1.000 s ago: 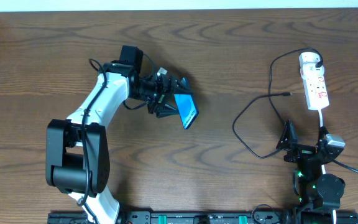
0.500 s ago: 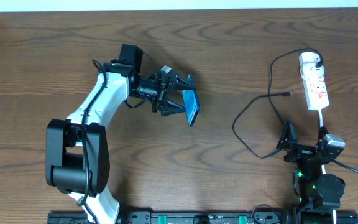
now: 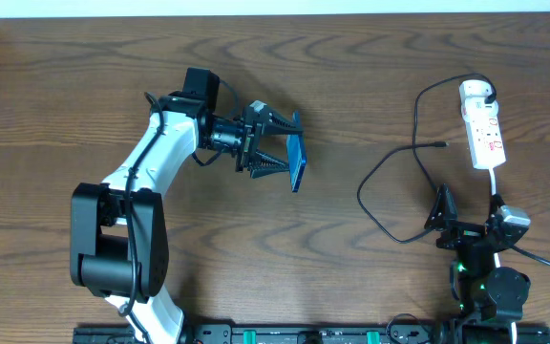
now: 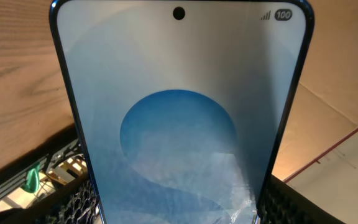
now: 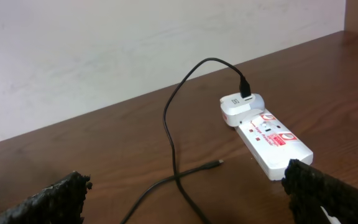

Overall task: Plug charger to phone and switch on socket
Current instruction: 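Carry the upright phone rightward toward table center with left gripper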

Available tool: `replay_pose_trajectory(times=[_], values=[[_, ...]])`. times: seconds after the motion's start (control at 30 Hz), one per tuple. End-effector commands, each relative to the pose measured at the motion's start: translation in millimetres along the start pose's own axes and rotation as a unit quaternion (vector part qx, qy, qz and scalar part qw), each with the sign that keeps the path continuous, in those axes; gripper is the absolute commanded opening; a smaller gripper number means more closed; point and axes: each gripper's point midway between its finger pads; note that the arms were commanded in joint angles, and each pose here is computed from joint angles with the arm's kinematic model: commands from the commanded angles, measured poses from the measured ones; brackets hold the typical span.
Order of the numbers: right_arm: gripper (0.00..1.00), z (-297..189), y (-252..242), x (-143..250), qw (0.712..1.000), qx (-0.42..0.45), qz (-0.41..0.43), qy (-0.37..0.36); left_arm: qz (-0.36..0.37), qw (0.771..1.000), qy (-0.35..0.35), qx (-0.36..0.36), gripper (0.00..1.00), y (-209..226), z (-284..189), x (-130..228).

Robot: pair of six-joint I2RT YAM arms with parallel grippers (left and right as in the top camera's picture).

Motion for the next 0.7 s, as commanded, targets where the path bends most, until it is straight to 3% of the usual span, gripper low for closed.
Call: replay_pose_trajectory(times=[0.0,0.13,0.67], values=[[0.99,0.0,2.0,1.4,1.000,-0.004,0.003,0.002,0.003,1.000,0.006,0.012,0.58,-14.4,-4.9,14.8],[0.99,0.0,2.0,1.4,1.000,-0.004,0.003,0.002,-0.025,0.999,-0.024,-0.004,0.58,-9.2,-5.2,4.1],[0.99,0.0,2.0,1.4,1.000,-0.004,0.003,0.002,-0.025,0.999,-0.044,-0.006,0.58,-11.5,-5.6,-4.4]])
Point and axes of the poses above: each gripper's point midway between its finger pads, its own z axis out along the fingers, its own y axis along the line the jaws close on, x = y × z, and after that the axes turned 12 degrees about -z, right-handed
